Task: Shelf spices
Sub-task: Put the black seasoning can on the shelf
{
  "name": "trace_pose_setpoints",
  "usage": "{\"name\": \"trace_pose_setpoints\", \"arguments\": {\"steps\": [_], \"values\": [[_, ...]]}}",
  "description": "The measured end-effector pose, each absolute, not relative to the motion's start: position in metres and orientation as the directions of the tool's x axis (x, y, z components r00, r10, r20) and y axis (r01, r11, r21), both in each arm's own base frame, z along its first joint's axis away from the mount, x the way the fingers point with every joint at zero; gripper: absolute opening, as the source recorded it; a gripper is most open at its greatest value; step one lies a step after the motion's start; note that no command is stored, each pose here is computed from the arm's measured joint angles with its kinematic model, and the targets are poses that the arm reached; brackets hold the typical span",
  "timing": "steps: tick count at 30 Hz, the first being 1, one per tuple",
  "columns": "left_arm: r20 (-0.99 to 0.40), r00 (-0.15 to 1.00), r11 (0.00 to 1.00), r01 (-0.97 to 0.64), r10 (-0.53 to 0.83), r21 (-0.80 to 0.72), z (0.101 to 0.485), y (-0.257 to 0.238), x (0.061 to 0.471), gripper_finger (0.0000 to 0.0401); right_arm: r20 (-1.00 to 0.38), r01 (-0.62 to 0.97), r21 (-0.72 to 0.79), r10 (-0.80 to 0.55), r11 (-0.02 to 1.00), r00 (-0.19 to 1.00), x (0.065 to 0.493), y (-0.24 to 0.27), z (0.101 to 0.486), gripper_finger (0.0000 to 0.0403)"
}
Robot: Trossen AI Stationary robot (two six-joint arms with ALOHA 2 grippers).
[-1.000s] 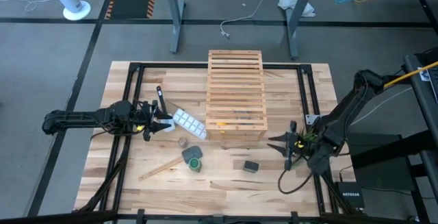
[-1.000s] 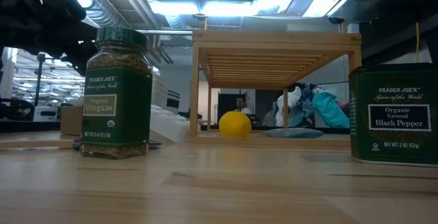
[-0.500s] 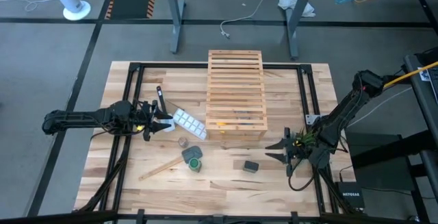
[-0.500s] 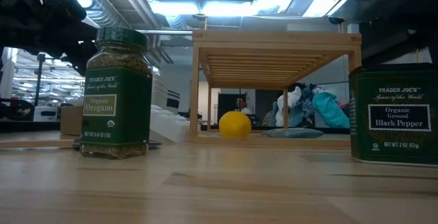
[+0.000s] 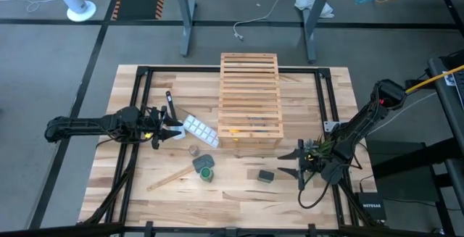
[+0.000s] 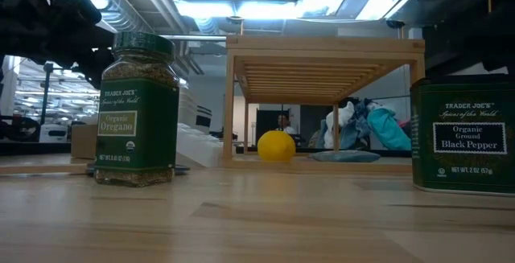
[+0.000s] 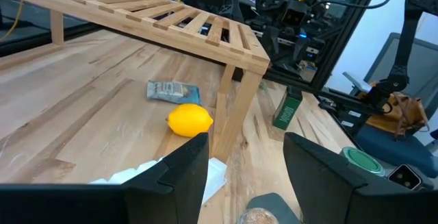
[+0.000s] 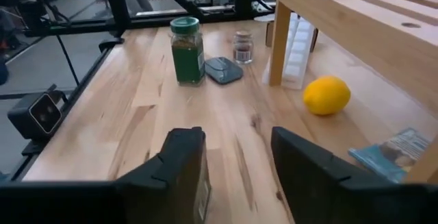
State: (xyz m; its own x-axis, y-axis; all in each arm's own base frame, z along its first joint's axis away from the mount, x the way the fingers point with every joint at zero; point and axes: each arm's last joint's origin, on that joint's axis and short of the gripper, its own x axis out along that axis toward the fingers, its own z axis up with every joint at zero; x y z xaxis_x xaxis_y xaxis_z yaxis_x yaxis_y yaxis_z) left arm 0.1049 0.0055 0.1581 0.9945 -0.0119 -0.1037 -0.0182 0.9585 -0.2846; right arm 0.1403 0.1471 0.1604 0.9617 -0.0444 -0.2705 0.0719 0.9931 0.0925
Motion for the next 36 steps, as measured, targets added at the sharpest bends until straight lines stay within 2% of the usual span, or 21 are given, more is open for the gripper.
{"name": "trace_pose_setpoints", "arguments": {"steps": [6,23,31,36], "values": [[-0.104,0.995,0.958,-0.018,-0.012,-0.285,0.1581,0.0055,0.1049,0.0182,-0.273,0.056,0.093,-0.029,0.994,0.962,0.1404,0.1477,0.1606,0.0155],[-0.103,0.995,0.958,-0.018,-0.012,-0.285,0.1581,0.0055,0.1049,0.0182,-0.309,-0.029,0.147,0.074,0.989,0.948,0.14,0.1506,0.1596,0.0153],[-0.104,0.995,0.958,-0.018,-0.012,-0.285,0.1581,0.0055,0.1049,0.0182,-0.299,-0.053,0.173,0.104,0.983,0.949,0.1406,0.1522,0.1617,0.0115],[-0.103,0.995,0.958,-0.018,-0.012,-0.285,0.1581,0.0055,0.1049,0.0182,-0.294,-0.039,0.175,0.09,0.984,0.951,0.1407,0.1519,0.1619,0.0111]]}}
